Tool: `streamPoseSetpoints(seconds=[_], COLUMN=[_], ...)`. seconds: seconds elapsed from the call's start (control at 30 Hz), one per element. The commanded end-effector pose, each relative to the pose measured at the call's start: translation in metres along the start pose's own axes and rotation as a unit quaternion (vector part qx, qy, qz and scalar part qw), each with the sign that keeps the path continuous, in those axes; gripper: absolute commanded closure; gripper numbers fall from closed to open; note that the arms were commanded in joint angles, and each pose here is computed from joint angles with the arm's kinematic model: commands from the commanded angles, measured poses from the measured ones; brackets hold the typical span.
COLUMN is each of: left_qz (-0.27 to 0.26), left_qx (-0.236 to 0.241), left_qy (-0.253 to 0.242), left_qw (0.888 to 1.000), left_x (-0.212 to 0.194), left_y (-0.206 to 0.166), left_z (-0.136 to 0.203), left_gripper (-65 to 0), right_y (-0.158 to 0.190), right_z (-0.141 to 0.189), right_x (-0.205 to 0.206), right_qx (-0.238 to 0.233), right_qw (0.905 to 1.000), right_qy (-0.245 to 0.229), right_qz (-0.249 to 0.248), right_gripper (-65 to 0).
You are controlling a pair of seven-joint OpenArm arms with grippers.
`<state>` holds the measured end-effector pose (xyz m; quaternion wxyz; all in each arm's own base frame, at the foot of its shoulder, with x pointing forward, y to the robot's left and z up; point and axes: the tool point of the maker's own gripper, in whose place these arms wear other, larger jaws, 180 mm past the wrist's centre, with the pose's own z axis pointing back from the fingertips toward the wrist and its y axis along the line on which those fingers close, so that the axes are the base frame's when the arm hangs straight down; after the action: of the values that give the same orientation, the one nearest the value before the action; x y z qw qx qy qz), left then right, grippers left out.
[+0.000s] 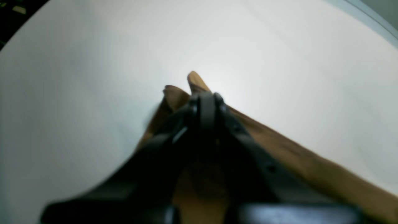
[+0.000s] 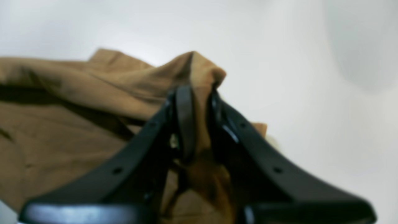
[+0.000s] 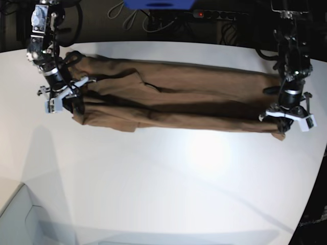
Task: Layout the t-shirt on the table in an organized manner, then fold the t-shirt properly
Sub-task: 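Lift the pinched edges and fold them over onto the shirt with both grippers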
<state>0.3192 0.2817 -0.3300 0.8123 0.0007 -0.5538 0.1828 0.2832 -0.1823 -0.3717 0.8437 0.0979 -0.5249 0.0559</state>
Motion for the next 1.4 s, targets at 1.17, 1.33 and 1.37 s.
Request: streamPoseSetpoints(seconds=[1.17, 1.33, 1.37], left_qz=[-0.014, -0.017, -0.016], left_qx=[0.067, 0.063, 0.063], left_qy=[0.077, 0.132, 0.133], left_qw=[0.995, 0.989, 0.989], left_x=[-0.064, -0.094, -0.095], left_y=[0.063, 0.060, 0.059], left_z=[0.017, 0.017, 0.017], left_gripper=[-0.5, -0.5, -0.5], right_y=[-0.004, -0.001, -0.001], right_z=[0.005, 0.011, 0.011], right_x=[-0.039, -0.051, -0.052], right_qx=[0.022, 0.031, 0.034], right_qw=[0.9987, 0.9978, 0.9974], right_qy=[0.034, 0.055, 0.062], right_qz=[-0.030, -0.021, -0.016], right_gripper=[-5.9, -5.9, -5.9])
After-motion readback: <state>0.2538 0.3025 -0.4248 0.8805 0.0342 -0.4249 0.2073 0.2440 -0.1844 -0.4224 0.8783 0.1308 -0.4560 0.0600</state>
